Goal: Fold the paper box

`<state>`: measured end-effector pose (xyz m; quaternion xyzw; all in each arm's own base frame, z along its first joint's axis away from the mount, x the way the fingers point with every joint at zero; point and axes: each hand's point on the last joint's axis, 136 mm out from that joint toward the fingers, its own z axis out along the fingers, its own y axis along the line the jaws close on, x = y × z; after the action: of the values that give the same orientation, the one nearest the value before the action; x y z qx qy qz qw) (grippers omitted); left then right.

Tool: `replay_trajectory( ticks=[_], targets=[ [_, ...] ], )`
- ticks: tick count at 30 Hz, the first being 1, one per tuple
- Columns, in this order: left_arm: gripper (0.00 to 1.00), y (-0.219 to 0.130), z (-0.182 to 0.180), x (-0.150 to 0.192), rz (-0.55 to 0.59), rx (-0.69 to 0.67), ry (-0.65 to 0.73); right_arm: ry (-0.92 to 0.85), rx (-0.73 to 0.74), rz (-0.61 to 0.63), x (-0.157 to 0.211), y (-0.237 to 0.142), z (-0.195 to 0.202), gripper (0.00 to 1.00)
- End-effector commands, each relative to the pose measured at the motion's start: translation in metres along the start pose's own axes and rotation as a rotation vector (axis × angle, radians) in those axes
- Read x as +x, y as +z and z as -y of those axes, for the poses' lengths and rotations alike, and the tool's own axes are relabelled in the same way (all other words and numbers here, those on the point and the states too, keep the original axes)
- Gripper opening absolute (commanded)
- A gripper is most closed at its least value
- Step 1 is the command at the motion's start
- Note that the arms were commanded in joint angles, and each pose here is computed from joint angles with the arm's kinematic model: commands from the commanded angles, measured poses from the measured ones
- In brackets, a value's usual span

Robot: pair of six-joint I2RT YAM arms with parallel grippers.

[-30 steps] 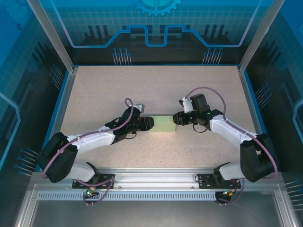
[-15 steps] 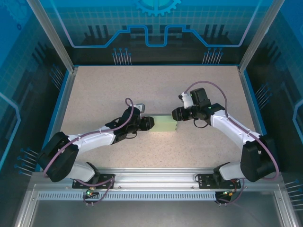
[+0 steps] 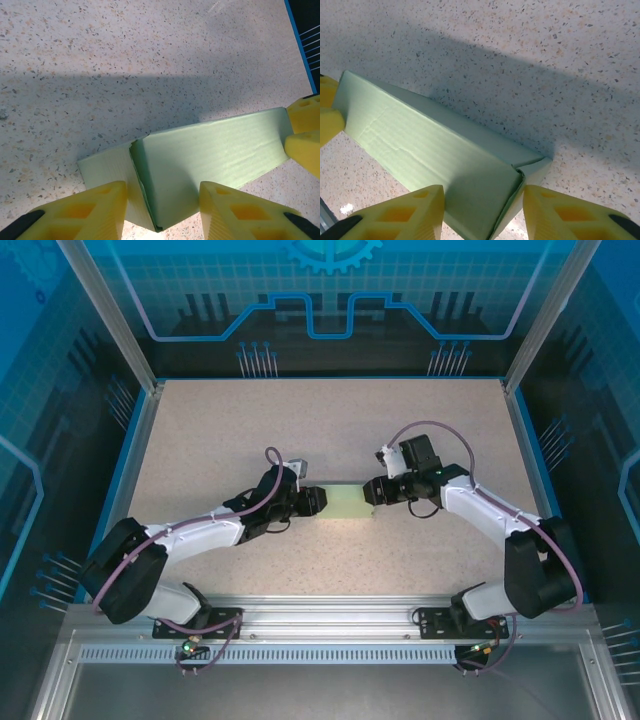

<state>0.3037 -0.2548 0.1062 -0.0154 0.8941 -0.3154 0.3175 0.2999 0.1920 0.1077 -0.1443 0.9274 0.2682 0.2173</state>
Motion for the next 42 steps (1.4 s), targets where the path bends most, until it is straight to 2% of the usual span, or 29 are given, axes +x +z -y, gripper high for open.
replay_trajectory(
  ticks=[1,6,10,12,18,25,30,42],
  targets=[
    [0.43,0.006,-0.005,0.012,-0.047,0.004,-0.007,0.025,-0.040,-0.033,0.012,0.006,-0.002,0.42],
    [0.43,0.008,0.009,0.003,-0.032,0.051,-0.022,0.023,-0.142,0.018,-0.003,0.001,-0.022,0.37],
    [0.43,0.010,0.017,-0.013,0.003,0.081,-0.035,0.025,-0.183,0.067,-0.019,-0.005,-0.030,0.36],
    [0.42,0.013,0.019,-0.022,0.018,0.091,-0.037,0.015,-0.199,0.120,-0.041,-0.010,-0.033,0.36],
    [0.41,0.034,0.028,-0.067,0.073,0.098,0.008,-0.006,-0.205,0.211,-0.091,-0.006,-0.028,0.39],
    [0.41,0.054,0.036,-0.119,0.124,0.088,0.063,-0.025,-0.195,0.252,-0.138,0.005,-0.012,0.40],
    [0.43,0.066,0.035,-0.125,0.116,0.080,0.090,-0.024,-0.174,0.234,-0.142,0.016,0.003,0.41],
    [0.45,0.060,0.025,-0.095,0.079,0.108,0.066,0.000,-0.147,0.166,-0.094,0.024,0.015,0.43]
  ],
)
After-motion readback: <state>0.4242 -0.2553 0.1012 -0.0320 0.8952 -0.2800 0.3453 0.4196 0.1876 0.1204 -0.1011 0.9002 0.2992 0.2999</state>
